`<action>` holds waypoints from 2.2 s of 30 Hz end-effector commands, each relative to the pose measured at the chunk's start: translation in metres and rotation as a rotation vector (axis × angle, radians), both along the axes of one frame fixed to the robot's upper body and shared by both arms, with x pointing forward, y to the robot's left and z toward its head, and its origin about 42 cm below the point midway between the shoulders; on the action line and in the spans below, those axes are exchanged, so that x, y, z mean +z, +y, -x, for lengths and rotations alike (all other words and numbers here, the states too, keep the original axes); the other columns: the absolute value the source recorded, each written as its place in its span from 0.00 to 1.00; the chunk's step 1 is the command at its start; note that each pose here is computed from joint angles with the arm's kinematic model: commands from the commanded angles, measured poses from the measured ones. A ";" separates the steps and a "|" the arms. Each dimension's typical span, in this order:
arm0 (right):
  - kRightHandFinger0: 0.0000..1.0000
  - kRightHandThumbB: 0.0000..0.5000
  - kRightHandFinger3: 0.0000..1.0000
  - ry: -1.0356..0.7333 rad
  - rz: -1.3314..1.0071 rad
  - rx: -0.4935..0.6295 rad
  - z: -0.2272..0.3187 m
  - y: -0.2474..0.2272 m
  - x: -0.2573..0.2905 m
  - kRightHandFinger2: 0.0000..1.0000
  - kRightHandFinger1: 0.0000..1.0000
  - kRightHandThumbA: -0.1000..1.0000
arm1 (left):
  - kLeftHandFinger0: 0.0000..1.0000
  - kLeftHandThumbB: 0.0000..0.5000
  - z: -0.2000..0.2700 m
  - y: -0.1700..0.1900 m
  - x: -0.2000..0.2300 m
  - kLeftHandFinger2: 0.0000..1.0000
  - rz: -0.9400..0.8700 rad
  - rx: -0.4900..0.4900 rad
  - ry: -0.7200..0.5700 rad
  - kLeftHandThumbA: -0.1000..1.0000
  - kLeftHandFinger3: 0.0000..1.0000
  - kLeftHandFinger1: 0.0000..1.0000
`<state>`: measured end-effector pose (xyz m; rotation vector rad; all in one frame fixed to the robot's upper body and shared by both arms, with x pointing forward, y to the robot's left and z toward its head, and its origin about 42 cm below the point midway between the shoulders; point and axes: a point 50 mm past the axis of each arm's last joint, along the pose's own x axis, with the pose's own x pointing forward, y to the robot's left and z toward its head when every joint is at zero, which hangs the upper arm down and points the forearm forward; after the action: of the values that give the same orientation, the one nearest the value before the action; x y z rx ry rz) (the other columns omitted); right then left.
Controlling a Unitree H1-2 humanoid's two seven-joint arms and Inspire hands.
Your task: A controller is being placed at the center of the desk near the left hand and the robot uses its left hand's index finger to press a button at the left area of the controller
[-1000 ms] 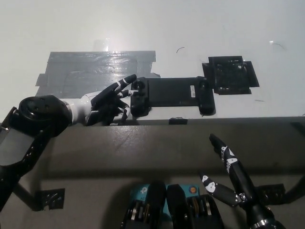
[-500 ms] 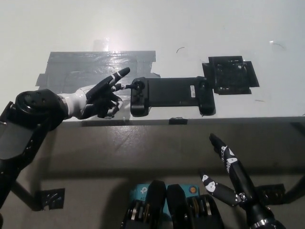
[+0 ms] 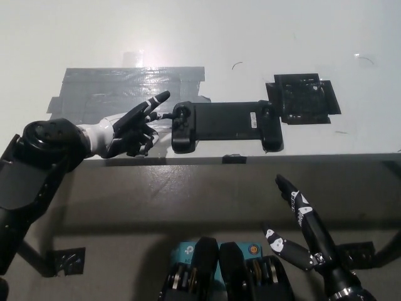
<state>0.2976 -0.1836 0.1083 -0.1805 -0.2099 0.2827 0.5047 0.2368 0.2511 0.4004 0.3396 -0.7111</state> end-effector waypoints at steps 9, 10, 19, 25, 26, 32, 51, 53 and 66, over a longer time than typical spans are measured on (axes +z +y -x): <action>1.00 0.52 1.00 -0.066 0.003 0.012 -0.007 0.001 0.013 1.00 1.00 0.59 | 0.00 0.87 -0.007 -0.011 0.014 0.09 0.019 -0.016 -0.009 1.00 1.00 0.00; 1.00 0.52 1.00 -0.068 0.006 0.011 -0.007 0.001 0.013 1.00 1.00 0.59 | 0.00 0.87 -0.007 -0.011 0.013 0.09 0.021 -0.016 -0.007 1.00 1.00 0.00; 1.00 0.53 1.00 -0.068 0.007 0.015 -0.008 0.002 0.013 1.00 1.00 0.59 | 0.06 0.86 -0.003 -0.010 0.008 0.11 0.007 -0.013 -0.013 1.00 1.00 0.00; 0.99 0.54 1.00 -0.071 0.013 0.016 -0.008 0.002 0.013 1.00 1.00 0.58 | 0.00 0.86 -0.002 -0.008 0.003 0.11 0.008 -0.004 -0.002 1.00 1.00 0.00; 0.99 0.54 1.00 -0.070 0.011 0.017 -0.008 0.002 0.013 1.00 1.00 0.58 | 0.00 0.86 -0.002 -0.008 0.003 0.11 0.005 -0.004 -0.003 1.00 1.00 0.00; 1.00 0.54 1.00 -0.067 0.009 0.015 -0.008 0.003 0.013 1.00 1.00 0.58 | 0.00 0.84 0.003 -0.008 -0.005 0.07 0.018 -0.006 0.009 1.00 1.00 0.00; 1.00 0.54 1.00 -0.062 0.014 0.014 -0.007 0.002 0.012 1.00 1.00 0.57 | 0.00 0.80 0.018 -0.015 -0.002 0.05 0.046 -0.073 -0.022 1.00 1.00 0.00; 1.00 0.52 1.00 -0.060 0.020 0.014 -0.006 0.002 0.011 1.00 1.00 0.55 | 0.01 0.79 0.021 -0.015 -0.002 0.06 0.042 -0.075 -0.031 1.00 1.00 0.00; 1.00 0.53 1.00 -0.055 0.026 0.023 -0.004 0.003 0.011 1.00 1.00 0.56 | 0.00 0.75 0.040 -0.010 -0.045 0.08 0.062 -0.065 0.062 1.00 1.00 0.00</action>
<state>0.2996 -0.1825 0.1079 -0.2030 -0.2094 0.2878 0.4721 0.2242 0.2221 0.3499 0.3082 -0.7805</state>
